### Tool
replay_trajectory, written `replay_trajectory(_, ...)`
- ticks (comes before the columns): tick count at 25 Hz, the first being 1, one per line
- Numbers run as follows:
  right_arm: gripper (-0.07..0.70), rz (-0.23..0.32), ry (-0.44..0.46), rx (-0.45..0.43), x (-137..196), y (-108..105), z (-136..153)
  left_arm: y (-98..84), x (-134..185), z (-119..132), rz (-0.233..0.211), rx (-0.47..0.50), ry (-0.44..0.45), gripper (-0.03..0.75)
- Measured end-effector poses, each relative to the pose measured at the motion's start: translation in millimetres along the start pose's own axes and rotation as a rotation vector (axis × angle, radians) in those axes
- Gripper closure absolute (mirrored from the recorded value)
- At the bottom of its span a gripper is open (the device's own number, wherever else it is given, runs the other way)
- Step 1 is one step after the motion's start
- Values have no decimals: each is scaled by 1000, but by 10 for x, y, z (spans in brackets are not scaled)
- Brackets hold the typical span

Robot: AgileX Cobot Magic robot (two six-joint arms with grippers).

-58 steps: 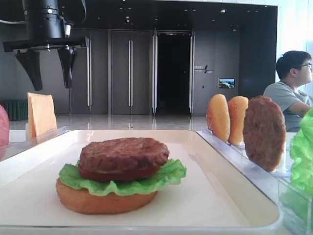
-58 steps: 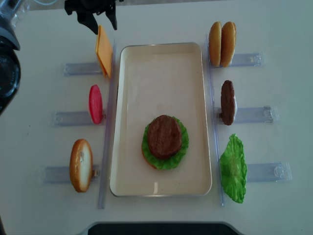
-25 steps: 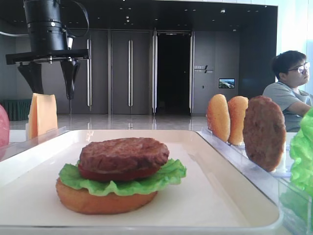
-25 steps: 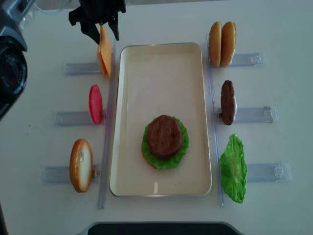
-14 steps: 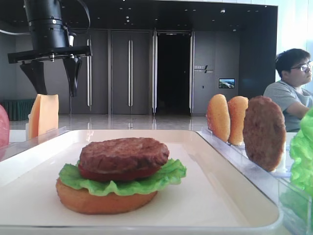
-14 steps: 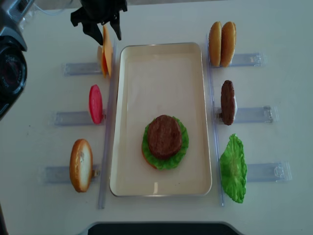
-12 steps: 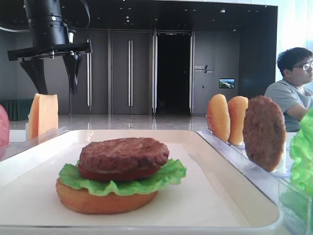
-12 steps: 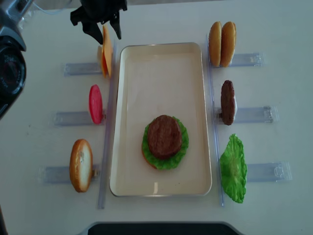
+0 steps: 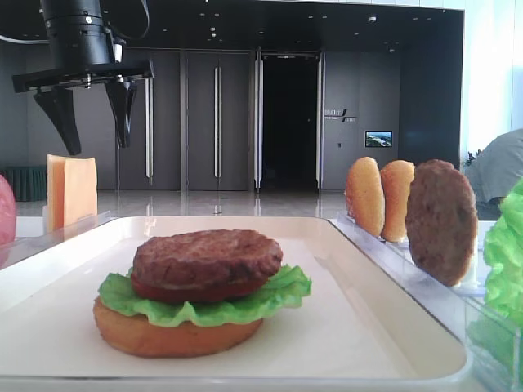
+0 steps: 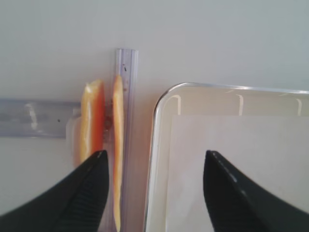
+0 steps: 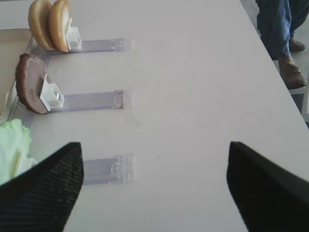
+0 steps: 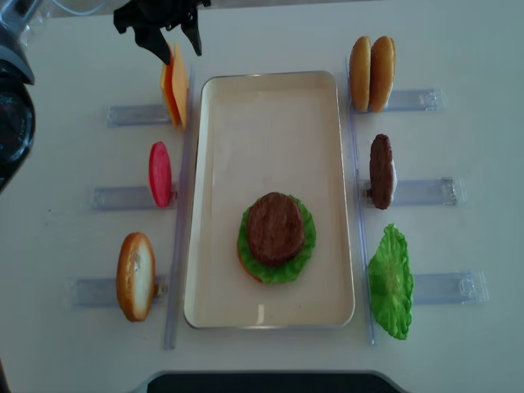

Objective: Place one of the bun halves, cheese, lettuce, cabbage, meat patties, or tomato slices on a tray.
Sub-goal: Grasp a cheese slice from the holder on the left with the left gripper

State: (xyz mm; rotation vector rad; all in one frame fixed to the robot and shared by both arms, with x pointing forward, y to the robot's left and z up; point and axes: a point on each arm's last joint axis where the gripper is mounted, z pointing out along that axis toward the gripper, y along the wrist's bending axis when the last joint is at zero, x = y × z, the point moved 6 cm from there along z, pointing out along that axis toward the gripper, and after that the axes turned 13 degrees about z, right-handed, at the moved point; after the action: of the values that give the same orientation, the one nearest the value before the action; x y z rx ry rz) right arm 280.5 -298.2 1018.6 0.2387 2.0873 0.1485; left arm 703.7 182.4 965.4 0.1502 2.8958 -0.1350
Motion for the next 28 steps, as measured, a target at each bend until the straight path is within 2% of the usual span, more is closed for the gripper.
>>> replay_trajectory(21,55,0,0,0,0,0,0,13,-2,-2,3,-8,-1,244)
replay_trajectory(28,55,0,0,0,0,0,0,13,11,104,0,-7,21,244)
